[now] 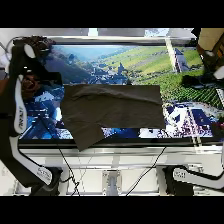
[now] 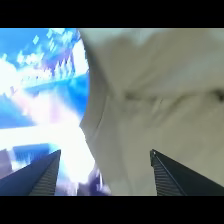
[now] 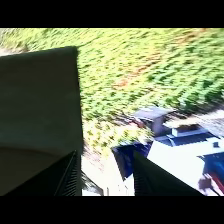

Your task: Fold the shirts.

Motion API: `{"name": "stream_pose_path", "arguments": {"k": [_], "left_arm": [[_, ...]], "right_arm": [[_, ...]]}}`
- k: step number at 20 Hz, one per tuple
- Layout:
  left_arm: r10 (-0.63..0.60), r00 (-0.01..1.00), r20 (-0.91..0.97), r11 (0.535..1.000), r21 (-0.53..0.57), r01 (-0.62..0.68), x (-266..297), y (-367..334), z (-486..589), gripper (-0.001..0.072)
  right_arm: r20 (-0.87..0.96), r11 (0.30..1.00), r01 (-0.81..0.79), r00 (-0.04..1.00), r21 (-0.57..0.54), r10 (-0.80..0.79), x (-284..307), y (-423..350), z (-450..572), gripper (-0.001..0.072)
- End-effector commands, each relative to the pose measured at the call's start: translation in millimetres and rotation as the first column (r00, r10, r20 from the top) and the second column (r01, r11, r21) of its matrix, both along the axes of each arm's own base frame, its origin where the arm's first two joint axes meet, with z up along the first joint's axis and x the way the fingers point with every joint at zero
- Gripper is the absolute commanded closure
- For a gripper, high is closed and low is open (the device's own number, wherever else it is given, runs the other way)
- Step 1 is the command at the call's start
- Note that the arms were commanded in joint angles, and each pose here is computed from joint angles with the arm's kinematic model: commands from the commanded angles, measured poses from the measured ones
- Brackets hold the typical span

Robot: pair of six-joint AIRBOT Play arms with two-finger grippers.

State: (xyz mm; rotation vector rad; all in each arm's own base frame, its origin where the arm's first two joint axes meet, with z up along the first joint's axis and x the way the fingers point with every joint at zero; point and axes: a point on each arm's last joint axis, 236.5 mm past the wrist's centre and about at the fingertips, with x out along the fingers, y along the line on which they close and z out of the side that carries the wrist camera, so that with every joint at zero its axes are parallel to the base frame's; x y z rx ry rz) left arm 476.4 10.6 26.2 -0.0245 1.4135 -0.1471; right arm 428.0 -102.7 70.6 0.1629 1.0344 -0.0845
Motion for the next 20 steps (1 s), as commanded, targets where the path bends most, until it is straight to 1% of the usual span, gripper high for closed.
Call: {"name": "stream_pose_path", "arguments": {"k": [1, 2, 3, 5, 6, 7, 9, 11, 13, 16, 18, 20], "left_arm": [[0.009, 0.997, -0.072, 0.994, -0.108, -0.017, -57.1, -1.8, -2.6, 0.0144], [0.027, 0.995, -0.098, 0.989, -0.145, -0.041, -81.4, -6.0, -22.9, 0.0222], [0.056, 0.992, -0.110, 0.983, -0.169, -0.074, -104.3, -9.6, -42.7, 0.0237], [0.133, 0.984, -0.120, 0.971, -0.184, -0.154, -148.8, -12.3, -81.4, 0.0237], [0.171, 0.979, -0.113, 0.963, -0.193, -0.191, -164.2, -14.8, -97.0, 0.0236], [0.196, 0.973, -0.121, 0.956, -0.197, -0.217, -176.4, -17.5, -109.5, 0.0234], [0.225, 0.961, -0.163, 0.937, -0.234, -0.259, -191.0, -29.6, -126.6, 0.0186], [0.251, 0.953, -0.169, 0.924, -0.250, -0.288, -190.2, -33.3, -132.5, 0.0063], [0.281, 0.947, -0.159, 0.911, -0.267, -0.315, -183.2, -35.2, -133.4, 0.0055], [0.298, 0.934, -0.196, 0.871, -0.344, -0.351, -181.9, -53.8, -126.1, 0.0055], [0.266, 0.926, -0.269, 0.851, -0.385, -0.356, -195.4, -68.9, -119.4, 0.0055], [0.213, 0.915, -0.342, 0.850, -0.397, -0.346, -214.6, -77.6, -114.5, 0.0055]], "right_arm": [[-0.106, 0.998, 0.038, 0.994, 0.056, -0.032, -74.0, -13.2, -8.1, 0.0307], [-0.137, 0.993, 0.057, 0.990, 0.105, -0.042, -94.4, -7.8, -27.1, 0.0307], [-0.150, 0.983, 0.082, 0.987, 0.163, -0.057, -111.8, 1.2, -46.2, 0.0307], [-0.142, 0.952, 0.135, 0.985, 0.275, -0.098, -131.0, 22.1, -74.3, 0.0302], [-0.147, 0.930, 0.150, 0.983, 0.336, -0.105, -136.7, 35.6, -85.6, 0.0249], [-0.167, 0.904, 0.167, 0.980, 0.394, -0.108, -142.1, 49.0, -95.2, 0.0218], [-0.189, 0.861, 0.180, 0.977, 0.475, -0.099, -149.8, 71.2, -108.9, 0.0217], [-0.207, 0.844, 0.197, 0.973, 0.499, -0.104, -155.7, 78.7, -118.4, 0.0216], [-0.221, 0.838, 0.206, 0.970, 0.506, -0.104, -160.0, 81.9, -123.7, 0.0217], [-0.214, 0.830, 0.208, 0.971, 0.518, -0.109, -157.7, 83.7, -122.1, 0.0217], [-0.209, 0.831, 0.209, 0.971, 0.515, -0.115, -156.4, 82.4, -122.2, 0.0217], [-0.205, 0.834, 0.208, 0.972, 0.512, -0.117, -155.7, 81.4, -122.4, 0.0218]]}}
